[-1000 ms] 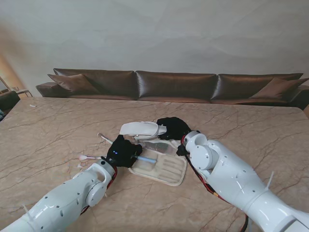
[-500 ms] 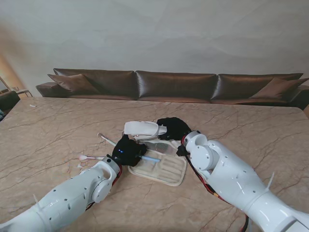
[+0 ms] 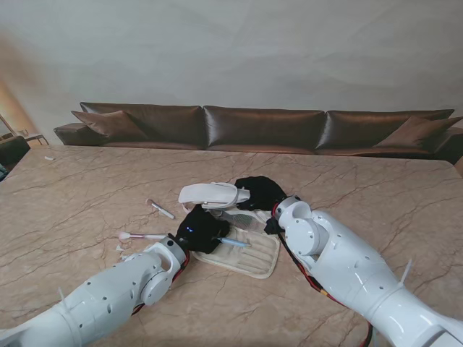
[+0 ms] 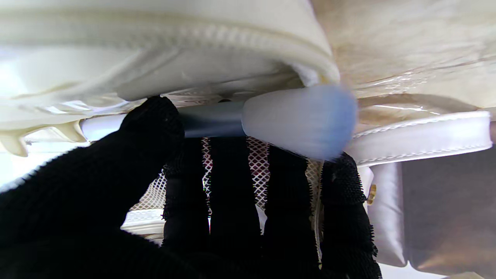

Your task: Pack the cosmetics bag

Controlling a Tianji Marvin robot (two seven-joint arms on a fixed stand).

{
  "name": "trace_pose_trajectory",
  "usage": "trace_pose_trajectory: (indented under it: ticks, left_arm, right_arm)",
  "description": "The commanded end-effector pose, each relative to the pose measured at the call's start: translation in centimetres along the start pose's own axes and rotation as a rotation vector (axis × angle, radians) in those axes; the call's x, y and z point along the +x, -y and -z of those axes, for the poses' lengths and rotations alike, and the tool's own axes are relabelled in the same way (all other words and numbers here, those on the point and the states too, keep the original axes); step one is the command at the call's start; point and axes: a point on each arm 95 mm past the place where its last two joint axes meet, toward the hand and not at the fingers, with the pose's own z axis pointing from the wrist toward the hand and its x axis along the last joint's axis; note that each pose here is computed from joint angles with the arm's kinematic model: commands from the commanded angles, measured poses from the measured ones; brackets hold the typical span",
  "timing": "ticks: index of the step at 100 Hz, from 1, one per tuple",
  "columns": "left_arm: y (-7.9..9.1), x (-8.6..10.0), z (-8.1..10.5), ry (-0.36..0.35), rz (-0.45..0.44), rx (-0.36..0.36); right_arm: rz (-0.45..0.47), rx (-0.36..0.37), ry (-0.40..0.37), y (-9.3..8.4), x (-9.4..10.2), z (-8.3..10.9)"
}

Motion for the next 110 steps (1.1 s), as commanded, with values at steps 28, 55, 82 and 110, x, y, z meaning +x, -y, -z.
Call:
trace_pose_trajectory:
  ticks: [28,55,82,110]
  left_arm:
    - [0.5,-0.3,-0.1,0.029,-0.010,0.018]
    - [0.6,-2.2,1.4,0.007,-0.055,-0.043]
    - [-0.3,-1.8,1.3,0.001,-0.050,-0.038]
    - [0.0,-1.1,0.7,-0.009,-0.041,-0.015]
  right_arm:
    - [-0.014,0.012,-0.021,0.6,0.8,0.2]
    - [-0.005,0.017,-0.019,0.4,0.7,0.3]
    - [-0.004,0.023,-0.024,0.6,0.9,0.3]
    - [-0.004,0.015,-0.027,0.6,1.1,0.3]
